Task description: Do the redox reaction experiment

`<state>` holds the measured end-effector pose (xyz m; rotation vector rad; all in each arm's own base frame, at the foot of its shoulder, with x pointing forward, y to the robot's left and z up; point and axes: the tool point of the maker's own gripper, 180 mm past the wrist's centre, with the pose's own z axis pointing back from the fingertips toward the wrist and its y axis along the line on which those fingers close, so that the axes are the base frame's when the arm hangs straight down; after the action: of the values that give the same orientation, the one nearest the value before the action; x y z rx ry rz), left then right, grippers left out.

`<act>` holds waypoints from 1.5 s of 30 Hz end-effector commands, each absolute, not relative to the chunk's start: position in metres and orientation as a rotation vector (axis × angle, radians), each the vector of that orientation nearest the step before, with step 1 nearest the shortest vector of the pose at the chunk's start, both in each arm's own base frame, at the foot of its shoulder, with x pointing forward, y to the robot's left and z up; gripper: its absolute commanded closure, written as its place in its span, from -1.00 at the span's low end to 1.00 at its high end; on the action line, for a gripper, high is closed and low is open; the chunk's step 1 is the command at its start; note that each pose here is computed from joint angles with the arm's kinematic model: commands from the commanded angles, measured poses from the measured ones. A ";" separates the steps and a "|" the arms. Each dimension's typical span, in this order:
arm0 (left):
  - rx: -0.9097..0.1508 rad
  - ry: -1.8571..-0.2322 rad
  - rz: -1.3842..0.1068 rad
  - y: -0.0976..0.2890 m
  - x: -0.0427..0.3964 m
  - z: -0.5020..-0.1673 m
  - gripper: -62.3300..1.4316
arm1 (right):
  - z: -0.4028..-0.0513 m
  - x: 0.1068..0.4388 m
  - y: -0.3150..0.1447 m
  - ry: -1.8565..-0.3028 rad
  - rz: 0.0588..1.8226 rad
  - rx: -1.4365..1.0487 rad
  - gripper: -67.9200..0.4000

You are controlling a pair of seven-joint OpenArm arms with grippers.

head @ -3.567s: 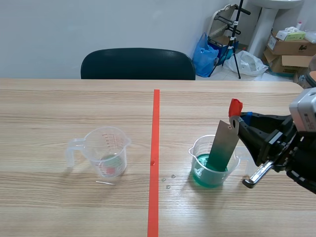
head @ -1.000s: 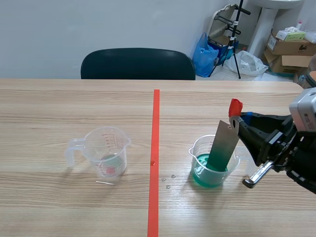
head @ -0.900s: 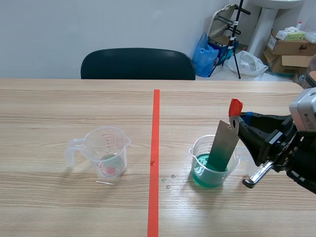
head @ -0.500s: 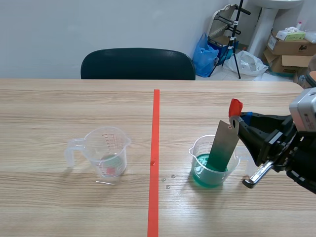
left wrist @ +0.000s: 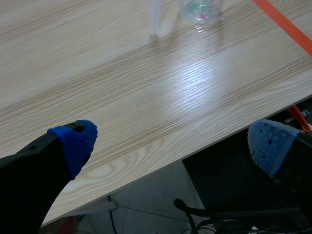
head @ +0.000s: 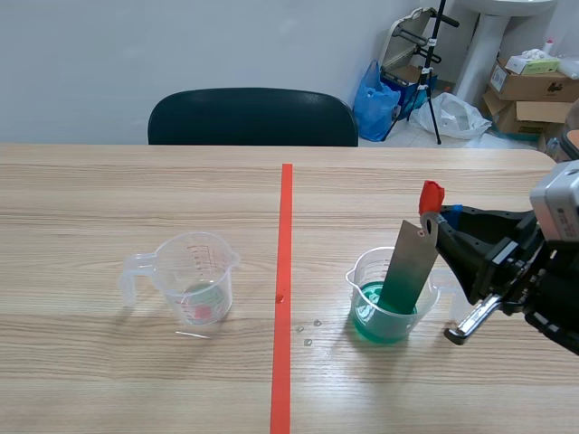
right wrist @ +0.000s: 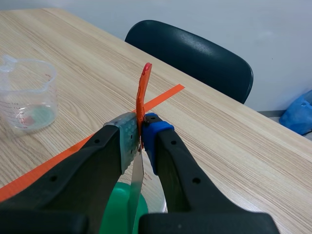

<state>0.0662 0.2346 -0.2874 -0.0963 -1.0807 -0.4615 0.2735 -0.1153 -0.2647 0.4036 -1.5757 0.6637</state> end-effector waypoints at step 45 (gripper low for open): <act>-0.097 -1.104 -0.458 0.234 0.069 -0.282 -1.00 | -0.201 0.255 -0.105 -1.686 0.750 0.410 0.95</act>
<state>0.0662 0.2346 -0.2874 -0.0963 -1.0807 -0.4615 0.2539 -0.1026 -0.2122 0.4109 -1.6563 0.7368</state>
